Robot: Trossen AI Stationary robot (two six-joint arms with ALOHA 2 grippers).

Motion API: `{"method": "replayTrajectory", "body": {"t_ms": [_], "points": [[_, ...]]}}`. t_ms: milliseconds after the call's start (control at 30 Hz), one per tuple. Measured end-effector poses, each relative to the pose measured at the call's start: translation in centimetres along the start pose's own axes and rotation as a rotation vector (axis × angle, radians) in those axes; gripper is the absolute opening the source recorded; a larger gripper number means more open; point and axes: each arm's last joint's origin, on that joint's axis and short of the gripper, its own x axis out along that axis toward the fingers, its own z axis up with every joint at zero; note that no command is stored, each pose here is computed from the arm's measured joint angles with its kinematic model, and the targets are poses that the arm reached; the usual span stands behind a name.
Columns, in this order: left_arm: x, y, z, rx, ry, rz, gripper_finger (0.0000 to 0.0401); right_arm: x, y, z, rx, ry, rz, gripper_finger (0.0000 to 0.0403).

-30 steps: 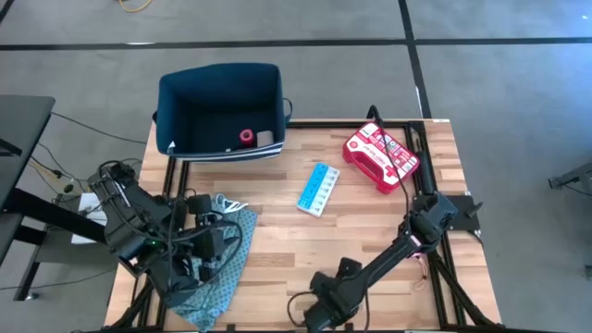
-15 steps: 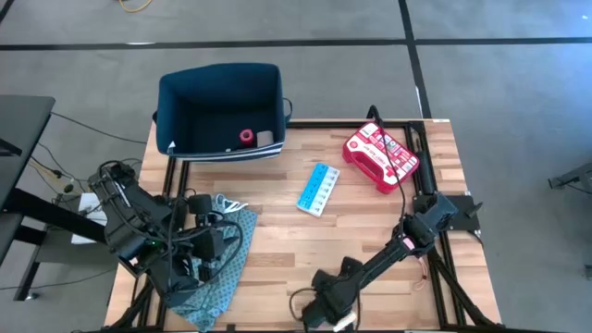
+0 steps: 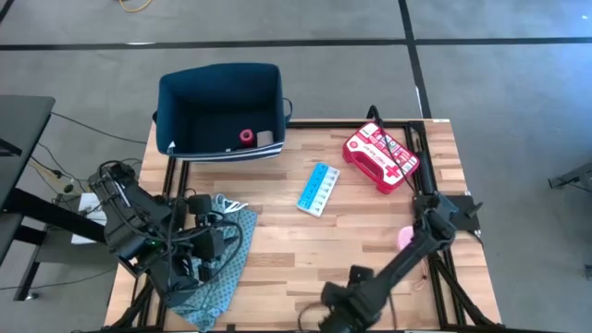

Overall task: Pick & place medical supplies in basket/bin
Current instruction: Put the white rolled gauze into the blue bin

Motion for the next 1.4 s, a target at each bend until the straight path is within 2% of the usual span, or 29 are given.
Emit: {"method": "replayTrajectory", "body": {"t_ms": [167,300,500,800,1033,1200,1400], "points": [[0.0,0.0,0.0,-0.003,0.004,-0.006,0.013,1.8,2.5,-2.1,-0.166,-0.063,0.059,0.0216],[0.0,0.0,0.0,-0.004,0.001,-0.001,0.013,4.1,3.8,-2.1,-0.268,-0.08,0.086,0.0217],[0.1,0.2,0.1,0.002,-0.02,0.033,0.013,6.4,3.2,-0.9,-0.268,-0.035,-0.007,0.0215],[0.1,0.1,0.1,0.005,-0.015,0.027,0.013,8.0,3.2,-0.6,-0.286,-0.002,-0.021,0.0214],[0.1,0.1,0.1,0.006,-0.016,0.027,0.013,9.3,2.5,0.6,-0.228,-0.027,0.0,0.021],[0.1,0.2,0.1,-0.001,-0.022,0.035,0.013,9.6,2.2,1.3,-0.177,-0.047,-0.007,0.0171],[0.1,0.2,0.2,-0.004,-0.046,0.068,0.013,9.4,1.5,2.8,-0.159,-0.044,-0.011,0.0088]]}}
